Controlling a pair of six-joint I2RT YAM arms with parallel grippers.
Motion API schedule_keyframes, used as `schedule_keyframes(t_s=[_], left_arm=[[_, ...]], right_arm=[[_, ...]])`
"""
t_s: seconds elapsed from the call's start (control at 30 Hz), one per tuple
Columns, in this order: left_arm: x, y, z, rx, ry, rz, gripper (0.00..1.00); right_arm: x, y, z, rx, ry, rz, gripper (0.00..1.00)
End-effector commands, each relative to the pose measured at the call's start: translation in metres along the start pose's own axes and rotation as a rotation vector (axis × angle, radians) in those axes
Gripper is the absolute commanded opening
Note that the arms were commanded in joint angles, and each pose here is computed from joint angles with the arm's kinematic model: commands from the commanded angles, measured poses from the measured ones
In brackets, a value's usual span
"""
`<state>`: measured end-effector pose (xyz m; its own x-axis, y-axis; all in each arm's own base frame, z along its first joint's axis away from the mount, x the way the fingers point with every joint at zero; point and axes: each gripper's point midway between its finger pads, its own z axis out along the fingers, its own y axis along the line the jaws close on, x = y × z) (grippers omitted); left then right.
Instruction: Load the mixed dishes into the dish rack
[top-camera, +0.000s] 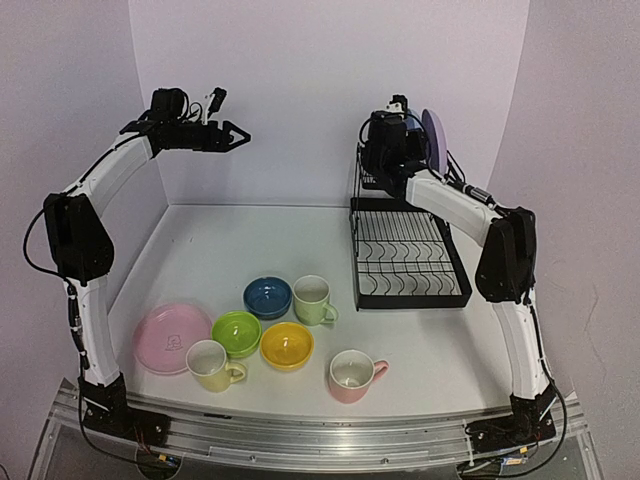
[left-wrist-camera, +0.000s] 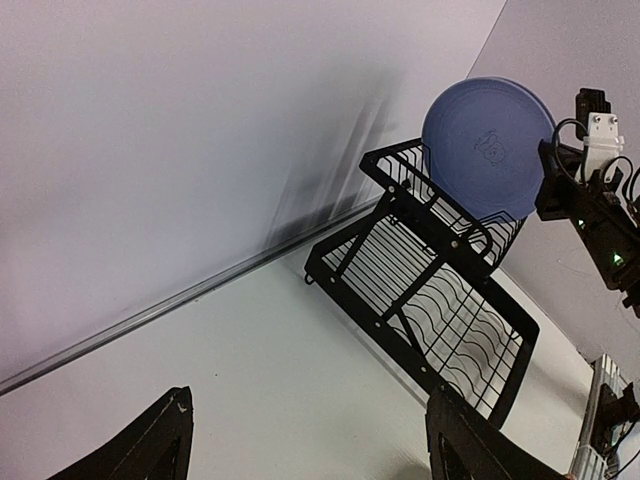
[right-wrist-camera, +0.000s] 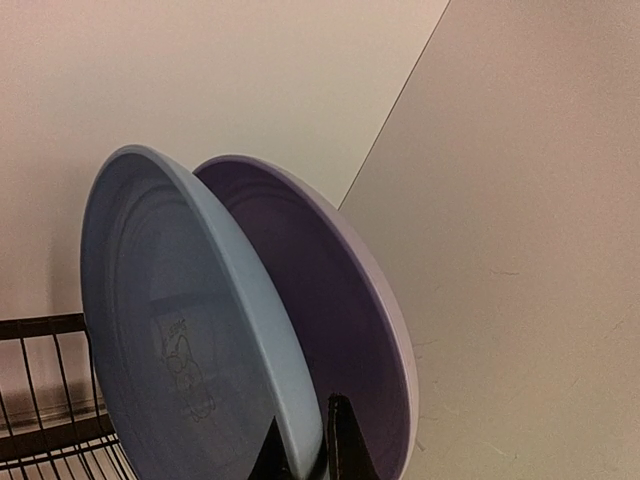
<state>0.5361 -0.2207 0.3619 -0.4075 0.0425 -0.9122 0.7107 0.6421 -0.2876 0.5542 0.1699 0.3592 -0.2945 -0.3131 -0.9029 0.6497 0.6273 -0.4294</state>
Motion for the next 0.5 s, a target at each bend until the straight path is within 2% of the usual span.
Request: schedule_keyframes(t_s=[0.0,0.2,0.33,0.47], left_arm=[[-0.019,-0.015,-0.019,0.015,-0.042,0.029,0.80],[-0.018,-0.013,-0.019,0.012,-0.040,0.026,0.80],[-0.017,-0.012,-0.019,0.010,-0.037,0.025,0.80],[-0.016,-0.011,-0.019,0.009,-0.035,0.024,0.80]], right_arm=[[0.032,-0.013,-0.001,0.161,0.109,-0.105,0.00],[0.022,-0.016,0.000,0.160,0.106,-0.086,0.01],[0.013,-0.021,-0.001,0.154,0.099,-0.061,0.17],[0.008,-0.025,-0.001,0.150,0.095,-0.048,0.20]])
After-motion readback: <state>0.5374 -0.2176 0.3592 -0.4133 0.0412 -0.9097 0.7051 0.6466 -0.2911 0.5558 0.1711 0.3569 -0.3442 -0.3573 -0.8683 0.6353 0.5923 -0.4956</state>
